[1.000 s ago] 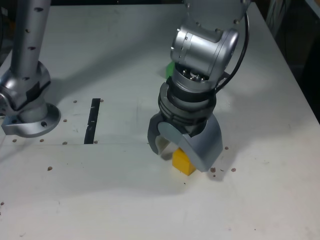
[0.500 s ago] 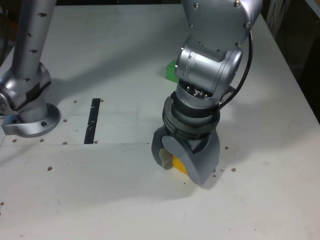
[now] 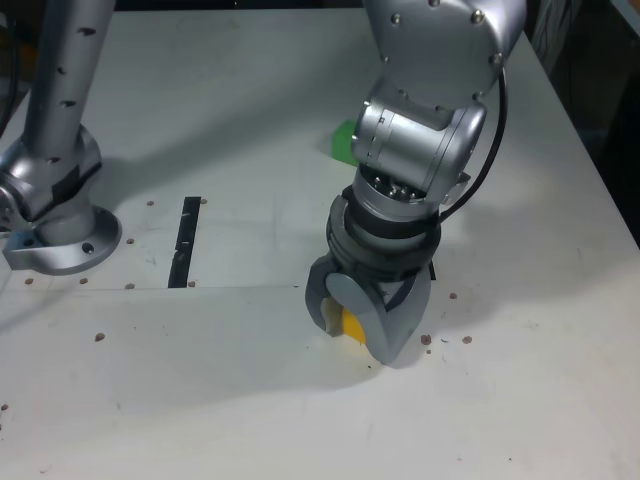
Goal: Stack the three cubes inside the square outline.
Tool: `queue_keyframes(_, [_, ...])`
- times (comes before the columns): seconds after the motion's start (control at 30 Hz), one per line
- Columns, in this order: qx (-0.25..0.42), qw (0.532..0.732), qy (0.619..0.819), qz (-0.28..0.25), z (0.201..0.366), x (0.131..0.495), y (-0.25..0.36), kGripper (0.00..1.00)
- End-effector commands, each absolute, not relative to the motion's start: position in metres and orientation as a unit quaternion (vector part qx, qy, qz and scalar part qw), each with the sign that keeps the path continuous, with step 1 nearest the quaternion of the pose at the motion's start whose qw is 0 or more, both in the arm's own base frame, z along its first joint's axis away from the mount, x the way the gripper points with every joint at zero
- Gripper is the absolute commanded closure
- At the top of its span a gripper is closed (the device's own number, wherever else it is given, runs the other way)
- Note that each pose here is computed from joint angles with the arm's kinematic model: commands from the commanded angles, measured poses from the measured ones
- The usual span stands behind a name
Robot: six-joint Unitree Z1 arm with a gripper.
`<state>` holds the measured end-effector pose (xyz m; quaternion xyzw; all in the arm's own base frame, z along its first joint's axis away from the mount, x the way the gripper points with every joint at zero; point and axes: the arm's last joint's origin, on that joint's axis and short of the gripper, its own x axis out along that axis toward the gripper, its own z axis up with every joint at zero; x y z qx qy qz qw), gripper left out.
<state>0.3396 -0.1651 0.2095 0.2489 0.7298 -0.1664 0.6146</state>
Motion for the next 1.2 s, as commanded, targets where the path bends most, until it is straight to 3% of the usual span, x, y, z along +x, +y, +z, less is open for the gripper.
queue_keyframes(0.0, [0.248, 0.61, 0.735, -0.164, 0.207, 0.339, -0.164, 0.74])
queue_keyframes(0.13, [0.249, 0.612, 0.735, -0.153, 0.209, 0.339, -0.163, 0.77])
queue_keyframes(0.27, [0.245, 0.625, 0.728, -0.135, 0.225, 0.334, -0.16, 0.8])
queue_keyframes(0.57, [0.204, 0.661, 0.716, -0.093, 0.315, 0.307, -0.14, 0.81])
queue_keyframes(0.67, [0.175, 0.678, 0.711, -0.061, 0.334, 0.308, -0.127, 0.81])
queue_keyframes(0.77, [0.146, 0.686, 0.712, -0.021, 0.334, 0.317, -0.109, 0.81])
queue_keyframes(0.9, [0.103, 0.686, 0.72, 0.02, 0.318, 0.328, -0.083, 0.81])
queue_keyframes(1.17, [0.07, 0.691, 0.718, 0.036, 0.303, 0.333, -0.073, 0.81])
